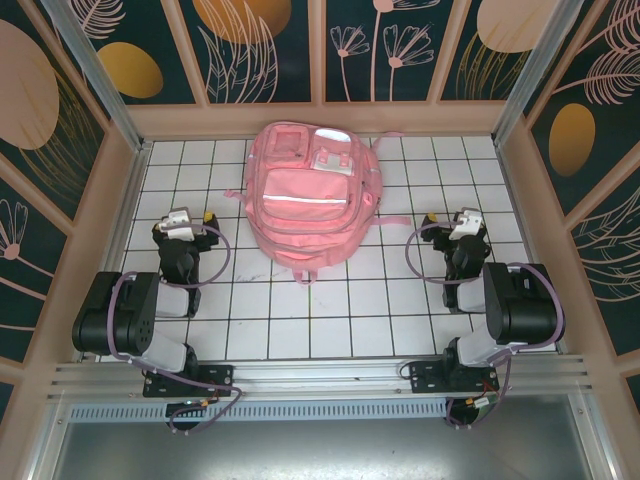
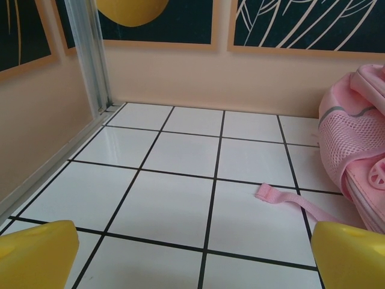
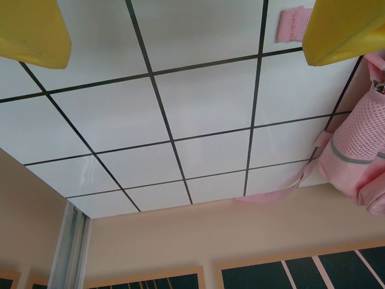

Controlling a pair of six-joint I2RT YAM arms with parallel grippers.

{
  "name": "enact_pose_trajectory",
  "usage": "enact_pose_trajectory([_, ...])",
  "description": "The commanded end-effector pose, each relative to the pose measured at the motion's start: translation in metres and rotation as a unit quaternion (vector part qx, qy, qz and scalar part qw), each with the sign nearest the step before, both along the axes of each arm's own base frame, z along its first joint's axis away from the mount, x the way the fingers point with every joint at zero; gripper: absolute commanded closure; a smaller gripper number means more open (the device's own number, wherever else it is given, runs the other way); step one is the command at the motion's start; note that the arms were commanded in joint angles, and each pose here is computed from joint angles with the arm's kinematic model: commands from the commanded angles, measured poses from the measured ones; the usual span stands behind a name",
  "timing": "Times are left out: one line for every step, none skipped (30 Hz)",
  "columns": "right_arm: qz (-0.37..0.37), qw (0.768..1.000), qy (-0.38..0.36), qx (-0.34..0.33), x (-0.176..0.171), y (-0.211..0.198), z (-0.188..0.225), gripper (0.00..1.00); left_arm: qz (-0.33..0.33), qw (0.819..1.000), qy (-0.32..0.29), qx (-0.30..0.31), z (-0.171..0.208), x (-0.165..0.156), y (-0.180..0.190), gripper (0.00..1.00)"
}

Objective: Pack the student bag

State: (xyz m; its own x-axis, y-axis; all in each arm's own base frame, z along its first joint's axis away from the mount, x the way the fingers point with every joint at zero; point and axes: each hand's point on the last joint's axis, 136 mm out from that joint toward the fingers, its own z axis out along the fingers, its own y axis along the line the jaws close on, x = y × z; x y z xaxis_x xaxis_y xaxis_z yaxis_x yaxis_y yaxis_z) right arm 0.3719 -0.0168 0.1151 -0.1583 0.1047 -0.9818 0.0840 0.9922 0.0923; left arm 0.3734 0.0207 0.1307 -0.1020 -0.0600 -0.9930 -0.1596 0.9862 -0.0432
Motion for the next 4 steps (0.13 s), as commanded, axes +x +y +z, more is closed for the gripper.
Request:
enact_pose_trajectory([0.007,1.0,-0.013,0.008,0.0055,0.0015,0.007,0.01,-0.005,1.0,-0.007,-0.007,0.0043,0.0047,-0.0011,0.01])
enact_pose_trajectory([0.008,1.0,-0.012,0.008,0.0052,0.0019,0.0062,0.01,-0.005,1.0,-0.008,-0.006,0.0045,0.0042,-0.001,0.01])
enact_pose_trajectory([0.008,1.0,-0.012,0.007,0.0047,0.0022,0.0061,0.01,-0.005,1.0,-0.009,-0.006,0.0046,0.0036,-0.0008,0.01])
enact_pose_trajectory([0.029,0.999,-0.016,0.006,0.0035,0.0091,0.0073,0.01,-0.005,1.0,-0.007,-0.006,0.0039,0.004,-0.001,0.01])
